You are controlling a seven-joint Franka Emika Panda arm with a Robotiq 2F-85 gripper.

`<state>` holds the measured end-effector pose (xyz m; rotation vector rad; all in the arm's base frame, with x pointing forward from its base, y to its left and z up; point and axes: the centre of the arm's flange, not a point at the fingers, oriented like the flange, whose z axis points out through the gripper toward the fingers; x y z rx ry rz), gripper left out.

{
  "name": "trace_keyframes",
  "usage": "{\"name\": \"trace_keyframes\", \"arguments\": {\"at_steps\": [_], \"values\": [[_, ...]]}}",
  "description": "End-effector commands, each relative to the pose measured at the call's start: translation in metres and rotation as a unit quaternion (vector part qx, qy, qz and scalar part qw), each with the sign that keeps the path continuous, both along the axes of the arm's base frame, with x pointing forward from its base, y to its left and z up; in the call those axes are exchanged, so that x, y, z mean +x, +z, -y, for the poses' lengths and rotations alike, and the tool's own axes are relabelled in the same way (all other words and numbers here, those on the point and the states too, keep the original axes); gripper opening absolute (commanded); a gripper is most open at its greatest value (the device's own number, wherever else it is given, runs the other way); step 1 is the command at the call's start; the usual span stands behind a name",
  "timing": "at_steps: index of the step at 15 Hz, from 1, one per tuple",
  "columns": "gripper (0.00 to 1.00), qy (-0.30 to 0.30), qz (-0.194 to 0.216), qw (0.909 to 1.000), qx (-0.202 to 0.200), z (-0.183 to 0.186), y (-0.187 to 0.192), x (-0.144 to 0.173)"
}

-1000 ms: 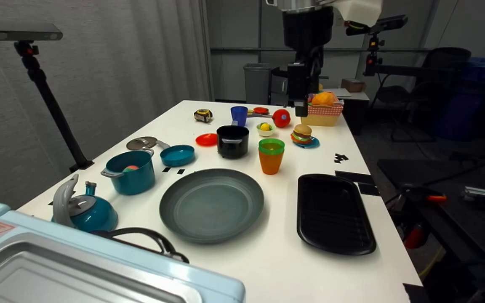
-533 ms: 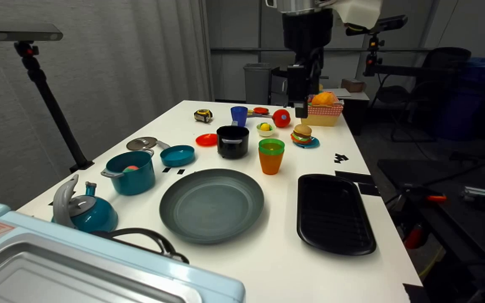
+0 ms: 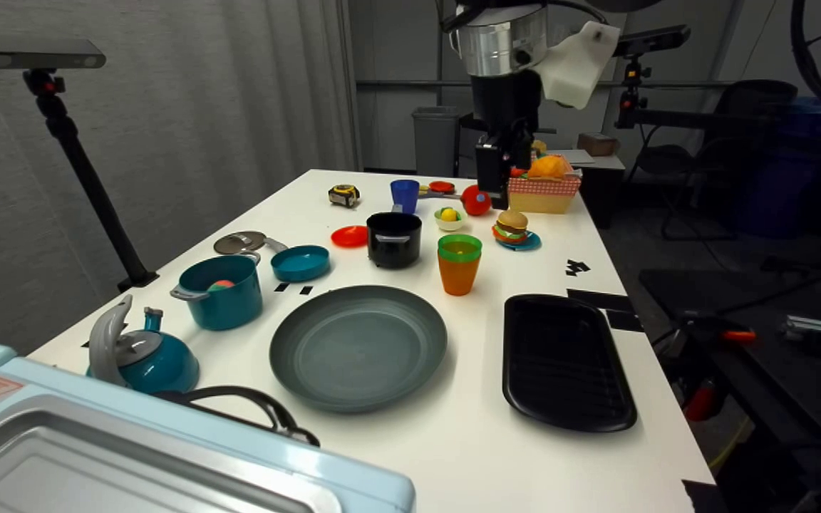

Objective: Pour the contents in the green cup onto the plate

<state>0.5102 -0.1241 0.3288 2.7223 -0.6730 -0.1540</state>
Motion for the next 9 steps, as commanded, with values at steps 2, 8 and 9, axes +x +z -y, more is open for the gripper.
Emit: {"name": "trace_keyframes", "arguments": {"at_steps": [2,8,9], "values": [[1.0,0.04,0.016,0.999,-0.002,0.034,-0.026,0.002],[1.0,0.129,0.003,0.9914,0.021,0.05,-0.056,0.0],[1.0,0.14,-0.001,0.99,0.023,0.052,-0.06,-0.002]]}}
